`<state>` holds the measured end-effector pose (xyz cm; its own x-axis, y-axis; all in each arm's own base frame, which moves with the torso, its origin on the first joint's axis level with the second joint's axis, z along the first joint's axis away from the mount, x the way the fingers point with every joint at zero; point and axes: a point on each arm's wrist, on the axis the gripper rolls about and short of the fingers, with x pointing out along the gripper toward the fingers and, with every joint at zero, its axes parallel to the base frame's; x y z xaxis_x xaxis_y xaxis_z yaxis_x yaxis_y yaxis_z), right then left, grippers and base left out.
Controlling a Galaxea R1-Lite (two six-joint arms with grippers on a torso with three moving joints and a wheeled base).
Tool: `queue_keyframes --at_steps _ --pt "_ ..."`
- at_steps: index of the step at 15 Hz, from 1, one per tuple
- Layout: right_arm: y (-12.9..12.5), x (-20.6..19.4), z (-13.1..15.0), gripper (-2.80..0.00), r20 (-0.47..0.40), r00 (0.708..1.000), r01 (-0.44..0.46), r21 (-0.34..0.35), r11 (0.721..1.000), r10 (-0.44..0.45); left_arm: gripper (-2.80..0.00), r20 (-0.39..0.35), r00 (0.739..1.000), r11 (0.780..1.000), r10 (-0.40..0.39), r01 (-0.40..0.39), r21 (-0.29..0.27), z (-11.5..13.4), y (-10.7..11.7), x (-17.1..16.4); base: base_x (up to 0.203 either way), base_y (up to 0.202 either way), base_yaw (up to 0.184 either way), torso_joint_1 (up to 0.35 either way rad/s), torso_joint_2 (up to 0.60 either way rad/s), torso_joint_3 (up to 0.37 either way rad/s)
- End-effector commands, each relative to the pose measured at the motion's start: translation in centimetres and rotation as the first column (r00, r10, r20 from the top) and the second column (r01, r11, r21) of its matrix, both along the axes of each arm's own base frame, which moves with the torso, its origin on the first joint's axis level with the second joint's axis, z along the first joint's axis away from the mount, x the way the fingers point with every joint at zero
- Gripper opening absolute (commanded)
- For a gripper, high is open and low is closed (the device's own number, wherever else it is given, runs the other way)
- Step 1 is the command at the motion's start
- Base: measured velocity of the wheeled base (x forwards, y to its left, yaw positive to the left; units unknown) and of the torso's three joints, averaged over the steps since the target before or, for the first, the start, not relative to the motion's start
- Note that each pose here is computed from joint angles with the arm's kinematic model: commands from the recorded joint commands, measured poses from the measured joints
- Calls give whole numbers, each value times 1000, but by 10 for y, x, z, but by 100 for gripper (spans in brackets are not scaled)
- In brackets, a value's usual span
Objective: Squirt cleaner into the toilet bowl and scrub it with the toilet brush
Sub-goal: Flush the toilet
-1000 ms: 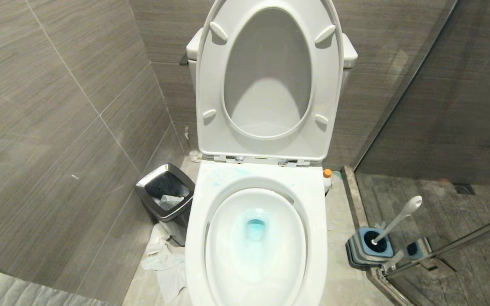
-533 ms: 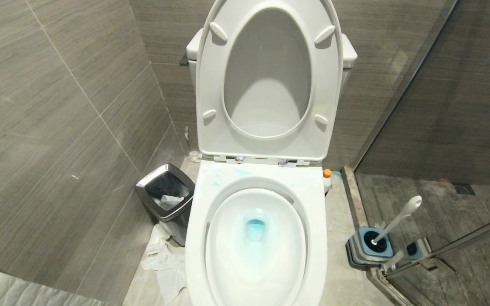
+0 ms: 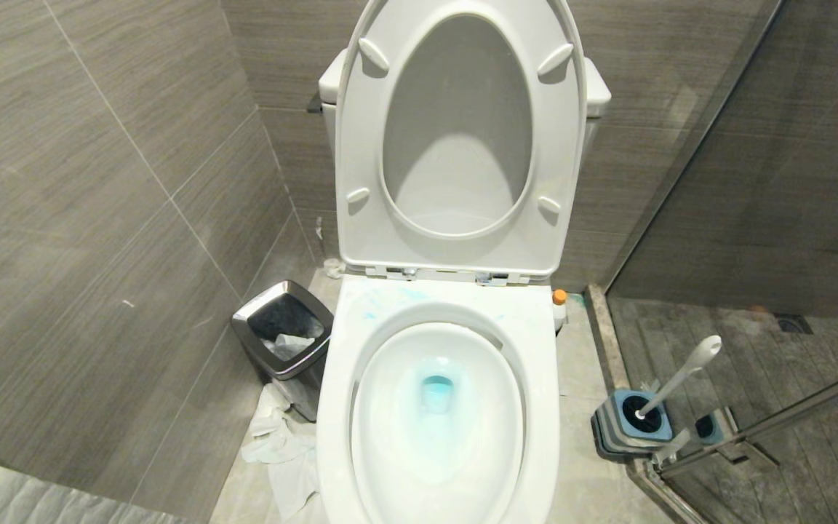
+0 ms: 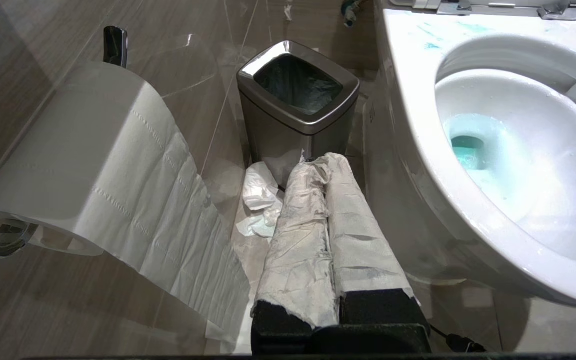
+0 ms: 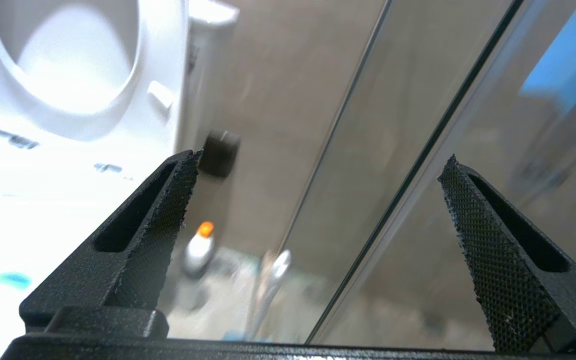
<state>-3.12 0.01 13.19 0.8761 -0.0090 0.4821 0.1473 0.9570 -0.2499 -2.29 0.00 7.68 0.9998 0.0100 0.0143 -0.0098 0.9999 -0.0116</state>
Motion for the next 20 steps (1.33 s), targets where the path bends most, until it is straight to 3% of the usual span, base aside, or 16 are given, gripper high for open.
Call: queue_keyframes --at_steps 1,4,8,11,13,18,19,20 --pt "0 -4 -9 0 0 1000 -12 22 1000 12 -280 -8 1000 1000 1 -1 -1 -2 0 1 0 0 0 0 0 0" --pt "0 3 -24 0 -157 987 -30 69 997 41 -280 -8 1000 1000 1 -1 -1 -2 0 1 0 0 0 0 0 0" --pt "0 9 -52 0 -413 905 -20 198 980 102 -280 -8 1000 1000 1 -1 -1 -2 0 1 0 0 0 0 0 0" --pt "0 9 -58 0 -461 880 -23 195 981 112 -280 -8 1000 1000 1 -1 -1 -2 0 1 0 0 0 0 0 0" --pt "1 9 -57 0 -462 880 -32 168 985 108 -280 -8 1000 1000 1 -1 -1 -2 0 1 0 0 0 0 0 0" --pt "1 9 -58 0 -462 879 -31 191 981 117 -280 -8 1000 1000 1 -1 -1 -2 0 1 0 0 0 0 0 0" --pt "1 9 -58 -280 -461 879 -31 188 982 117 -280 -8 1000 1000 1 -1 -1 -2 0 1 0 0 0 0 0 0" --pt "1 9 -58 -280 -461 879 -32 190 981 118 -280 -8 1000 1000 1 -1 -1 -2 0 1 0 0 0 0 0 0"
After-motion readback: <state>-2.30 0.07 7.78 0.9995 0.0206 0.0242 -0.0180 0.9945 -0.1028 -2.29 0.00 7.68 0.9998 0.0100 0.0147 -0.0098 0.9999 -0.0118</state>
